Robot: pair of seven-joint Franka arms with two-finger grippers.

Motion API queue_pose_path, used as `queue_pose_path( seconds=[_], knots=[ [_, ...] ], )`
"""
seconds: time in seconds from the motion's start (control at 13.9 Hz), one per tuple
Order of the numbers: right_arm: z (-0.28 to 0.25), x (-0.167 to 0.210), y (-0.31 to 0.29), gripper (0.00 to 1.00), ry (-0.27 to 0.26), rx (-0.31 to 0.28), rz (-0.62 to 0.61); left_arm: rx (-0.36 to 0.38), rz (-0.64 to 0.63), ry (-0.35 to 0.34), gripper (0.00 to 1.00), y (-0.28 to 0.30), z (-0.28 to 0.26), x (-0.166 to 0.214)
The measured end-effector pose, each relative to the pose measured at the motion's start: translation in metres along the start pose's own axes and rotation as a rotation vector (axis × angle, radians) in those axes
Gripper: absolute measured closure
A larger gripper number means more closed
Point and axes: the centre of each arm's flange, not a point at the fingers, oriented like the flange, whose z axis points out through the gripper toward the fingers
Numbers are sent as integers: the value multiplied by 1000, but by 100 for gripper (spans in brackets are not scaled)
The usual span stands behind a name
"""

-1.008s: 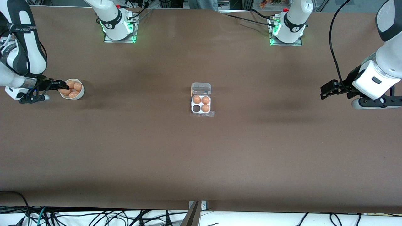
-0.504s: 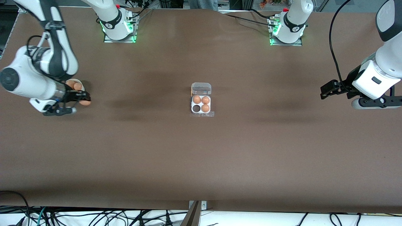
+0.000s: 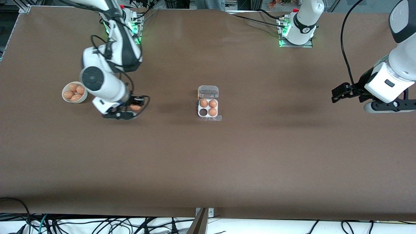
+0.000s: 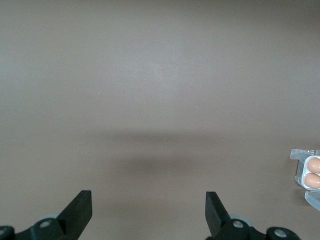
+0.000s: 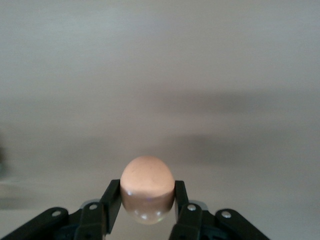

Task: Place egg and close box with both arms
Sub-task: 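Lift the egg and carry it to the clear egg box, then lower the egg into the empty slot and open the right gripper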

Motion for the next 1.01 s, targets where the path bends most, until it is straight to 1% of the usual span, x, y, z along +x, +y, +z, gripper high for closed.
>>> queue_pose_path(
  seconds=[0.14,0.36,0.5,0.79,1.01],
  knots=[
    [7,-4,-58,52,9,21,20,0,0,0,0,0,0,0],
    [17,-5,-134,52,46,26,60,0,0,0,0,0,0,0],
    [25,-6,-173,52,62,33,74,0,-1,0,0,0,0,0],
    [49,-16,-220,52,62,44,78,0,-1,0,0,-1,0,0],
    [65,-17,-237,52,102,73,72,0,-5,0,0,-3,0,1]
  ],
)
